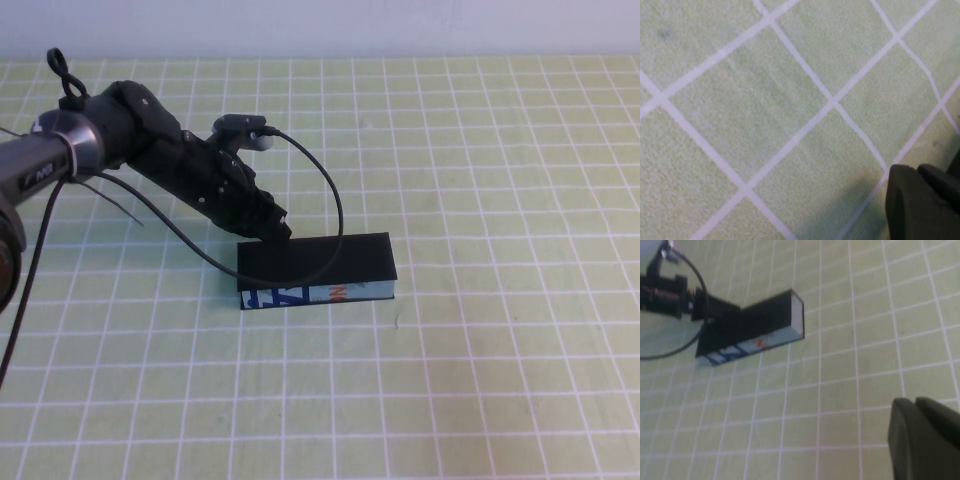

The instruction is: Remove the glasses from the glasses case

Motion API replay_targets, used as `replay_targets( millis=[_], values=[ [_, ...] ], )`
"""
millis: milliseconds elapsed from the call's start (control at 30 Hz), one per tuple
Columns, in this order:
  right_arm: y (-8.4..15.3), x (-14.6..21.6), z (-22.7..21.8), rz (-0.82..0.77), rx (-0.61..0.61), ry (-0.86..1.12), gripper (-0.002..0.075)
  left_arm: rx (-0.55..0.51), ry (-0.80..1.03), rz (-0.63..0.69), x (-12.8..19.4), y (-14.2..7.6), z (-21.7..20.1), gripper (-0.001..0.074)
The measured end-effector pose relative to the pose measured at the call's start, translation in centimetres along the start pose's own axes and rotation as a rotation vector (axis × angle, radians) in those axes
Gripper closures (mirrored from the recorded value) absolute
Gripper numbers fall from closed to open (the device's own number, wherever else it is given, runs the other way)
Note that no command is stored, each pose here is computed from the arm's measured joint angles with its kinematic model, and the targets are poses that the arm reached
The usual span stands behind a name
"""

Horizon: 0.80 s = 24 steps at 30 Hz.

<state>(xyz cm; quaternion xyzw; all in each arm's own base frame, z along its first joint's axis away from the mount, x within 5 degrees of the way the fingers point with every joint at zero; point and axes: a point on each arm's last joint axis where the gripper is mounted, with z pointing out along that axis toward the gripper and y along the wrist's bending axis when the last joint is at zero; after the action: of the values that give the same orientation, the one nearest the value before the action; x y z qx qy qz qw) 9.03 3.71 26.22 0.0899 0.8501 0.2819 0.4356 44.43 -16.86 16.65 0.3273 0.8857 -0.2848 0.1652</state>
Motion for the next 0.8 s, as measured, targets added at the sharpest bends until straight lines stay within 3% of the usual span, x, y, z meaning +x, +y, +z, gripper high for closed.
replay_targets(
  millis=[267, 400, 567, 800],
  values=[
    [2.2, -6.6, 6.1, -0.207, -0.032, 0.308, 0.0743, 0.002, 0.002, -0.003, 0.1, 0.1, -0.1, 0.0739],
    [5.1, -8.2, 10.4, -0.329, -0.116, 0.407, 0.0743, 0.002, 0.003, -0.017, 0.3, 0.7, -0.5, 0.0739],
    [9.7, -6.8, 16.1, -0.569, -0.194, 0.530, 0.0743, -0.001, 0.001, -0.029, 0.5, 1.3, -1.0, 0.0739],
    [14.2, -3.1, 21.9, -1.100, -0.313, 0.587, 0.0743, 0.000, 0.002, -0.029, 0.5, 1.3, -1.0, 0.0739]
  ],
)
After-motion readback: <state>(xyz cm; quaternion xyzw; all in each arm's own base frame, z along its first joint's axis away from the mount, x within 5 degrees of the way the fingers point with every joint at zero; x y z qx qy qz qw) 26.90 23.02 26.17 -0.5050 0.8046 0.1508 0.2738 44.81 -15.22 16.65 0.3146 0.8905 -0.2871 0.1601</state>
